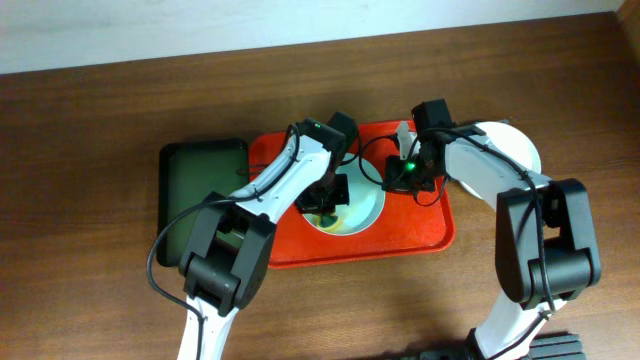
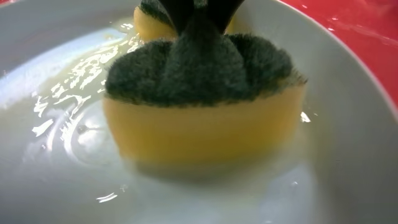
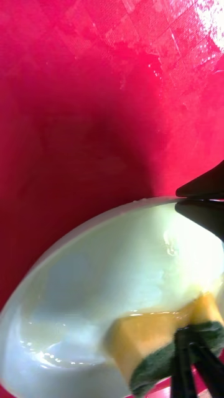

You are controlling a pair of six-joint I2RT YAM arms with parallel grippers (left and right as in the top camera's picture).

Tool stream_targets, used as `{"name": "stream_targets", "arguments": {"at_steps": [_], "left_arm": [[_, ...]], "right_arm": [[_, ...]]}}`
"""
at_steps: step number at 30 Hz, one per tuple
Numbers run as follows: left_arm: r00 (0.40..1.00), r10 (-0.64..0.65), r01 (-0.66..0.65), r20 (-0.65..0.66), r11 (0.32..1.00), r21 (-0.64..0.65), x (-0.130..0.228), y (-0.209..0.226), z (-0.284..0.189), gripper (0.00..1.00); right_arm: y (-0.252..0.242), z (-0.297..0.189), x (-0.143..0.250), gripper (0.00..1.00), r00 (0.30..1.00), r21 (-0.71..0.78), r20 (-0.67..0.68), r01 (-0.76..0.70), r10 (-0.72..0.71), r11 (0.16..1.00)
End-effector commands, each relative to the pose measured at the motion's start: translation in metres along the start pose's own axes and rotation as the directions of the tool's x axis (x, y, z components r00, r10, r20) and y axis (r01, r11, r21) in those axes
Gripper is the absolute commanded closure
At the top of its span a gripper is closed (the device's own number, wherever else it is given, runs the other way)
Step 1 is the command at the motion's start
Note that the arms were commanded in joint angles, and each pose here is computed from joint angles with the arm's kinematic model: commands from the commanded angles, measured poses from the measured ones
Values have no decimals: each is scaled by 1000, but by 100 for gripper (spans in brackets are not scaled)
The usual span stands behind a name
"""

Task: Clean dirty plates on tray and stack at the side
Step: 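Scrub the blue plate with the sponge in the left gripper while right holds plate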

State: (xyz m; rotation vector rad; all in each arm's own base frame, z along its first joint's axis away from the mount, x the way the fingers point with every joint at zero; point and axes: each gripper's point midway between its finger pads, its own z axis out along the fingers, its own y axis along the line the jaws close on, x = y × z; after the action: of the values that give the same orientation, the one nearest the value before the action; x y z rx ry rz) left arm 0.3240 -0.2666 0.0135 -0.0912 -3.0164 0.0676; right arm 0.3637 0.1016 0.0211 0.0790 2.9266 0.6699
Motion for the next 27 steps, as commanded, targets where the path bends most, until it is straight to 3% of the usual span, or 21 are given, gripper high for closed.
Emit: {"name": "stream_targets", "arguments": {"at_steps": [1,8,10,13,20,23,27], "left_arm": [[995,-22,37,99,987,-156,-25,39,9,100],[995,4,11,95,989,-148,-17,31,28,100],[998,0,5,58,996,-86,-10,22,36,100],[991,132,-132,14,985,109,-4,-14,33,100],[977,74,-113,201,975,193,-44,-11,-59,100],[973,61,-93,221,986,137,-46,3,-65,100],[971,43,-37,236,999,-29,-51,26,-46,100]], "right_arm": [[-7,8,8,96,1000,23,-28,-6,7,1000],[-7,8,8,96,1000,23,-28,-7,7,1000],[-7,8,8,96,1000,23,-28,-7,7,1000],[-7,8,8,96,1000,23,-28,-7,7,1000],[-7,8,8,96,1000,23,-28,-7,8,1000],[-7,8,8,96,1000,23,-29,-6,7,1000],[1,12,11,96,999,22,-37,17,-16,1000]]}}
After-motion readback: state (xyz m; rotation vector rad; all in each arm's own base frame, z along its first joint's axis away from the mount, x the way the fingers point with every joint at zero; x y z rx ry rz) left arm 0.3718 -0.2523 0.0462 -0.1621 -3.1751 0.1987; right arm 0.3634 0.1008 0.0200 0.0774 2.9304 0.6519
